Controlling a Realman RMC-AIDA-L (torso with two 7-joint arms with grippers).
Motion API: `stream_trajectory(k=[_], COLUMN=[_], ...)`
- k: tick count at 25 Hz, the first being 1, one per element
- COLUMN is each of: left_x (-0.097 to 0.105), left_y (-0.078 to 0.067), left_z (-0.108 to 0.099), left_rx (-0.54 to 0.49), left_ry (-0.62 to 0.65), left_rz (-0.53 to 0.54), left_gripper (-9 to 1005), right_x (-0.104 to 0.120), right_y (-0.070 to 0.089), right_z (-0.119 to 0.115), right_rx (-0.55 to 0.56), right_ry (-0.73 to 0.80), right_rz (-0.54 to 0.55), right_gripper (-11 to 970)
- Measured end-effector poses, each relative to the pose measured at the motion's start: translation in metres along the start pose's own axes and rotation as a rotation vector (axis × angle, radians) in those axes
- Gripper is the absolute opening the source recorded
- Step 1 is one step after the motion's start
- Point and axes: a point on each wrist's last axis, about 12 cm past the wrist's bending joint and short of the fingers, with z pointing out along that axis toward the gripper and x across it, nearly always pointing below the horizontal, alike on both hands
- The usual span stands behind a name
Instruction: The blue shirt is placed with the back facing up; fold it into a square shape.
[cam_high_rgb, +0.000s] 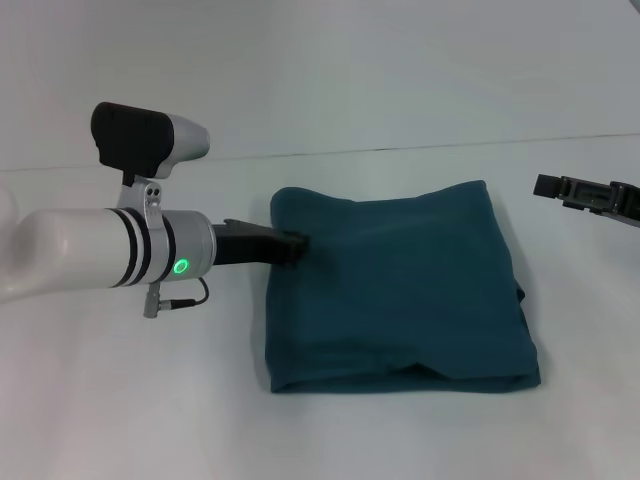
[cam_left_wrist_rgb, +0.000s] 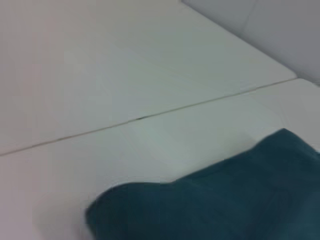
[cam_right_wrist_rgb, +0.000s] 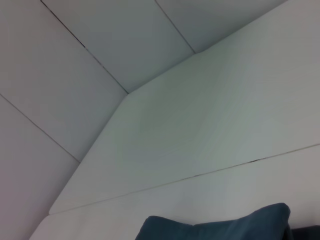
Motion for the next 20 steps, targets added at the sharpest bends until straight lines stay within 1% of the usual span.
stream_trajectory(k=[2,6,10,16,20], left_x=[0.0,0.0,0.002,0.007,0.012], left_y=[-0.002,-0.002,-0.001,-0.007,-0.009], left_z=[-0.001,-0.004,-0.013,-0.042,-0.055], left_rx=[0.017,0.023,0.054,0.158,0.238], left_ry=[0.001,-0.009,-0.021,-0.077,-0.084], left_rz=[0.009,-0.001,-0.007,-0.01,-0.019], left_gripper=[96,151,337,589,694], right_x=[0.0,0.0,0.0,0.003,0.007], right_y=[0.0,0.0,-0.001,-0.002,-0.002], right_z=[0.0,0.0,0.0,-0.002,-0.004], right_rx=[0.0,0.001,0.006,0.012,0.002], right_ry=[0.0,0.001,0.008,0.009,0.01], right_rz=[0.0,-0.002,-0.006,-0.012,-0.029], right_gripper=[917,919,920,922,924])
